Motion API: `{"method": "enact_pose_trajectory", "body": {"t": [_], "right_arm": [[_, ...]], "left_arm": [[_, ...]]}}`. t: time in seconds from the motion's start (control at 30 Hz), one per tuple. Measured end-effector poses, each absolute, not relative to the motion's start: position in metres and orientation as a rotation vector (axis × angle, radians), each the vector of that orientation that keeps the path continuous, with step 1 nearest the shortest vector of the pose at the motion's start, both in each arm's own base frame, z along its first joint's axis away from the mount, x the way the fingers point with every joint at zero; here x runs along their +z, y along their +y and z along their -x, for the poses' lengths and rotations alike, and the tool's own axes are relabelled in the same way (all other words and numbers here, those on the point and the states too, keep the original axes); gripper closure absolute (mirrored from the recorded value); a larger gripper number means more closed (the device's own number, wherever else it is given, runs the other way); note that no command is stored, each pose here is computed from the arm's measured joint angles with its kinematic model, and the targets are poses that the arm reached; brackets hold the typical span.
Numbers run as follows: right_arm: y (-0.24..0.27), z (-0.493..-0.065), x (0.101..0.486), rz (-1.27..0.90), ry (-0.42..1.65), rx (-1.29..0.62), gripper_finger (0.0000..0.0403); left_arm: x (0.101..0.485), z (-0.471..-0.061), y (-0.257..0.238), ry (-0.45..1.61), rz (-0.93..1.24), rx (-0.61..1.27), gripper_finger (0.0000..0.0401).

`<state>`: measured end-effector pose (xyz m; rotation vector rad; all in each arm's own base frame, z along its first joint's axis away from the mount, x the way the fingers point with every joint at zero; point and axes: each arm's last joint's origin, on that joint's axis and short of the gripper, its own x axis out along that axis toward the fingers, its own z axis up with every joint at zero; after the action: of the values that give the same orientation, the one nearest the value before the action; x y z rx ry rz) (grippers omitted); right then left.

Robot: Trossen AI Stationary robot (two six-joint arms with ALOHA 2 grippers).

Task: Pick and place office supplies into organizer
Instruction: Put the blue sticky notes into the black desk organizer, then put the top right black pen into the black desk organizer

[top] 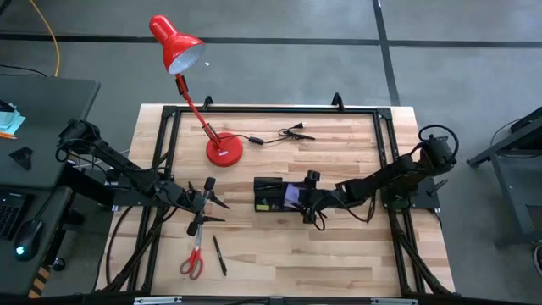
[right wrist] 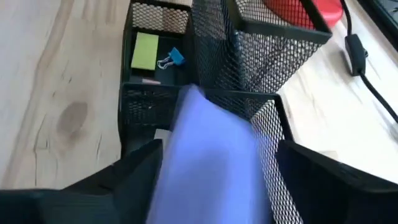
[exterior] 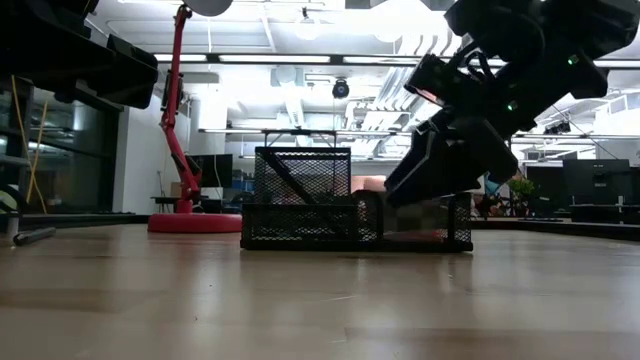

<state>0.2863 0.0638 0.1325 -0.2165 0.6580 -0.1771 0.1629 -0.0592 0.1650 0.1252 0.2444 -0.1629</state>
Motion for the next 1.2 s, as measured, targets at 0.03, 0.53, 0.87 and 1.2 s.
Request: {"method": "enact_pose_trajectory", "body": {"t": [0.03,0.53,0.87,1.2], "right_arm": [[0.064,-0.287,0.133,0.212,0.648,-0.176,0.0083],[0.070,-0.294,0.148,0.164,0.462,-0.260,0.0020],[0.104,-0.280,0.141,-0.136,0.510,-0.190,0.0016],[0.149,-0.261,0.143,-0.295,0.512,-0.024,0.0016]], "left_arm": [[0.165,-0.163,-0.059,0.244,-0.125,-0.163,0.0217],[0.165,-0.163,-0.059,0.244,-0.125,-0.163,0.0217],[0.165,-0.163,-0.059,0.244,-0.125,-0.163,0.0217],[0.165,-0.163,-0.059,0.244,-0.125,-0.163,0.0217]]}}
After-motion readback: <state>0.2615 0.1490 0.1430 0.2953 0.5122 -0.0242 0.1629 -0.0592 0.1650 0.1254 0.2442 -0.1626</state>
